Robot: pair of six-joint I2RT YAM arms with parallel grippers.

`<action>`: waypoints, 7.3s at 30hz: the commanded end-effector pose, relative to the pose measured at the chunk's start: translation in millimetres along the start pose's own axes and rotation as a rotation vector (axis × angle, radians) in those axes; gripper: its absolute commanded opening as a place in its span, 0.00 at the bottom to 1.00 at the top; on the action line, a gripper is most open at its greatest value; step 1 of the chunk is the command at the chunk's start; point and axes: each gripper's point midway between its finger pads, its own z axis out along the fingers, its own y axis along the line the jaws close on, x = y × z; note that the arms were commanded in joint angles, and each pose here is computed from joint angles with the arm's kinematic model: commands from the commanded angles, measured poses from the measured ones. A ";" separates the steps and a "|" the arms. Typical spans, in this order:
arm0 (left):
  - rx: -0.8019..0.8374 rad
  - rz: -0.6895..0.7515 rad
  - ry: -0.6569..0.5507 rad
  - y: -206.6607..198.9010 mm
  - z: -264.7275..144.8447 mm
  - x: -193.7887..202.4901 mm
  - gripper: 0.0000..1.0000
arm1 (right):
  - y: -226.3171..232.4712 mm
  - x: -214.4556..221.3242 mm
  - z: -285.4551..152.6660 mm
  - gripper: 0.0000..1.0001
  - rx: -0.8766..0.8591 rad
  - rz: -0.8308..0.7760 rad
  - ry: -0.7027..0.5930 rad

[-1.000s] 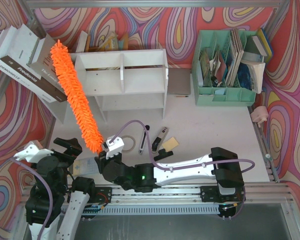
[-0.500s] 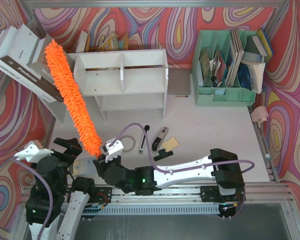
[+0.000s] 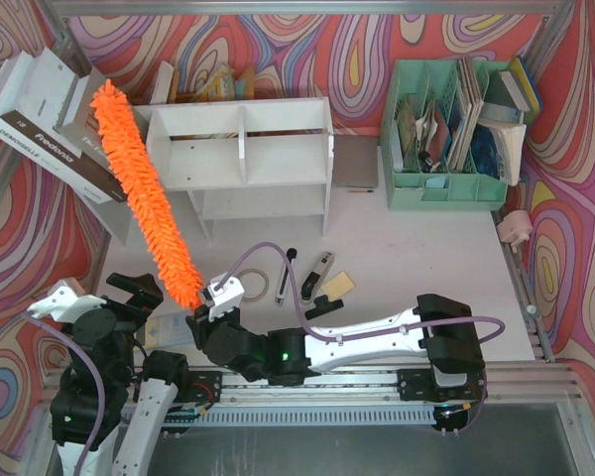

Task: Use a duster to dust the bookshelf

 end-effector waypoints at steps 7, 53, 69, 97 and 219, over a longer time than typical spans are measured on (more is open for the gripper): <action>-0.009 0.008 0.009 0.9 2.1 2.7 0.98 | 14.7 -20.9 -7.0 0.00 -0.037 0.049 -0.058; -0.005 0.012 0.014 -0.3 2.6 3.4 0.98 | 45.4 -44.9 -4.7 0.00 -0.091 -0.057 -0.085; 0.001 0.011 0.014 -1.2 2.3 3.2 0.98 | -11.5 -24.3 32.5 0.00 0.083 0.038 0.044; 0.022 -0.007 -0.010 -0.8 -2.0 0.7 0.98 | -76.0 -250.3 -72.7 0.00 0.094 -1.024 -0.263; 0.062 -0.005 -0.006 -6.4 -2.9 2.5 0.98 | -263.0 -334.5 -54.5 0.00 0.426 -0.859 -0.098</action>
